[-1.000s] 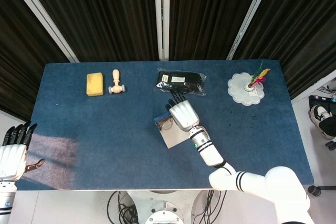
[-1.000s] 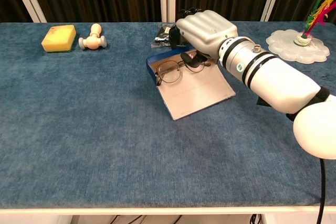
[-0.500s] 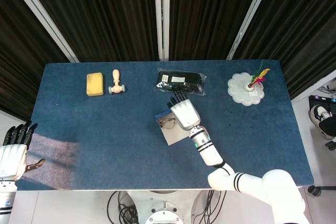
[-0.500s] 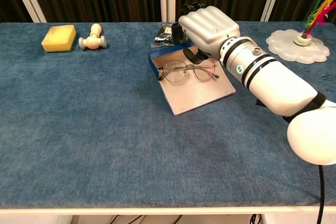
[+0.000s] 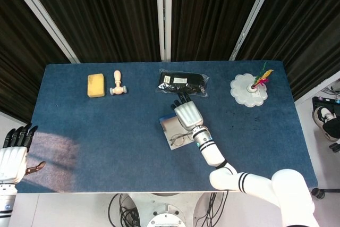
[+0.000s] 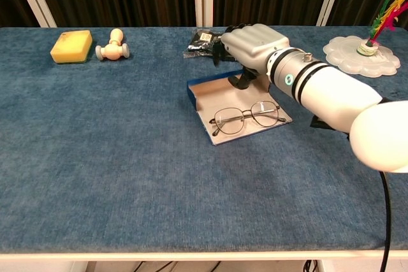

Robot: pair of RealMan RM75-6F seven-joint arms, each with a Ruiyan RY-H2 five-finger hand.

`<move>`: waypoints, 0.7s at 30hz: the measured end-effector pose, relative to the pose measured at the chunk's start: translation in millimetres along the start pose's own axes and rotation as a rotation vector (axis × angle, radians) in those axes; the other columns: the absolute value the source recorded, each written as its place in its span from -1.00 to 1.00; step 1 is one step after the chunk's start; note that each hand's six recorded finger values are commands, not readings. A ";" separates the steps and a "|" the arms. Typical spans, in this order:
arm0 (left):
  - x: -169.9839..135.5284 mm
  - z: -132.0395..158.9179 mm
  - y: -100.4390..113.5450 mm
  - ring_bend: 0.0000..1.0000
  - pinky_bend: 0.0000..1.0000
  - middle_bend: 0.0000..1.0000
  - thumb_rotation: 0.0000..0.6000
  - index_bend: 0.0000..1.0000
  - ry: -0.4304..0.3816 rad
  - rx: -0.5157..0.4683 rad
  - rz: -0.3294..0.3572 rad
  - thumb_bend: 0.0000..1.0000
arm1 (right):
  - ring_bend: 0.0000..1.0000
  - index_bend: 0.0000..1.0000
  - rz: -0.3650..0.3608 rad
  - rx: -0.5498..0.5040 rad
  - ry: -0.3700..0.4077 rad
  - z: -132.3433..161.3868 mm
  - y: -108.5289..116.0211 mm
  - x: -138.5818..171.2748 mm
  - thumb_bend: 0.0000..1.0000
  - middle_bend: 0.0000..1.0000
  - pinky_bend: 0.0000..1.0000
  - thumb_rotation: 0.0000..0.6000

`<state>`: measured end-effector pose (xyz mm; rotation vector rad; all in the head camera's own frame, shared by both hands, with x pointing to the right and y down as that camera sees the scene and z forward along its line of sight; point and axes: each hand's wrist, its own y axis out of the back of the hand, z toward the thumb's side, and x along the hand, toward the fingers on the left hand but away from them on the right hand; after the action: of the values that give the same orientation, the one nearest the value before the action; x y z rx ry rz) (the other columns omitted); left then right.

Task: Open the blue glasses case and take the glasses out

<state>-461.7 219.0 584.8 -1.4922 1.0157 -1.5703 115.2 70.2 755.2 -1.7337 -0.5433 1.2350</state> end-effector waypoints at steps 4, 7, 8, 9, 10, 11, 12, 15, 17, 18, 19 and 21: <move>0.2 0.8 0.8 -1.00 -1.00 -0.96 1.00 -0.83 -0.004 0.001 0.002 -0.94 | -1.00 -1.00 0.024 -0.024 0.016 -4.5 8.2 6.6 -0.64 -0.70 -1.00 1.00; 0.6 2.1 1.3 -1.00 -1.00 -0.96 1.00 -0.83 -0.008 0.001 0.005 -0.94 | -1.00 -0.82 0.028 -0.055 0.038 -5.8 14.7 15.8 -0.54 -0.63 -1.00 1.00; 0.5 2.3 1.3 -1.00 -1.00 -0.96 1.00 -0.83 -0.008 0.001 0.005 -0.94 | -1.00 -0.73 0.025 -0.070 0.052 -5.5 16.5 20.2 -0.52 -0.60 -1.00 1.00; 0.5 2.3 1.3 -1.00 -1.00 -0.96 1.00 -0.83 -0.008 0.002 0.005 -0.94 | -1.00 -0.58 0.023 -0.079 0.063 -5.6 17.5 23.8 -0.49 -0.56 -1.00 1.00; 0.4 2.4 1.4 -1.00 -1.00 -0.96 1.00 -0.83 -0.008 0.002 0.005 -0.94 | -1.00 -0.50 0.021 -0.088 0.077 -5.5 18.1 28.0 -0.48 -0.54 -1.00 1.00; 0.4 2.7 1.5 -1.00 -1.00 -0.96 1.00 -0.83 -0.008 0.002 0.005 -0.94 | -1.00 -0.41 0.020 -0.101 0.103 -5.1 17.9 35.9 -0.46 -0.52 -1.00 1.00; 0.4 3.1 1.6 -1.00 -1.00 -0.96 1.00 -0.83 -0.009 0.002 0.005 -0.94 | -1.00 -0.34 0.023 -0.104 0.114 -5.1 17.1 39.4 -0.44 -0.52 -1.00 1.00; 0.6 4.8 1.9 -1.00 -1.00 -0.96 1.00 -0.83 -0.015 0.003 0.006 -0.94 | -1.00 -0.23 0.050 -0.108 0.149 -6.9 6.4 56.3 -0.37 -0.51 -1.00 1.00; 0.5 5.4 1.9 -1.00 -1.00 -0.96 1.00 -0.83 -0.016 0.003 0.006 -0.94 | -1.00 -0.18 0.067 -0.110 0.154 -8.3 -0.5 62.0 -0.34 -0.51 -1.00 1.00; 0.4 5.4 2.0 -1.00 -1.00 -0.96 1.00 -0.83 -0.015 0.004 0.006 -0.94 | -1.00 -0.16 0.074 -0.115 0.153 -8.8 -3.2 63.5 -0.34 -0.51 -1.00 1.00; 0.2 5.2 2.1 -1.00 -1.00 -0.96 1.00 -0.83 -0.014 0.005 0.006 -0.94 | -1.00 -0.14 0.082 -0.120 0.153 -9.2 -6.1 64.6 -0.33 -0.51 -1.00 1.00; -0.1 4.8 2.6 -1.00 -1.00 -0.96 1.00 -0.83 -0.012 0.005 0.006 -0.94 | -1.00 -0.12 0.094 -0.126 0.153 -9.4 -11.7 65.5 -0.32 -0.51 -1.00 1.00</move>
<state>-456.9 217.7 582.5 -1.4919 1.0075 -1.5571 151.7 122.1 733.1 -1.9607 -0.4618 1.1419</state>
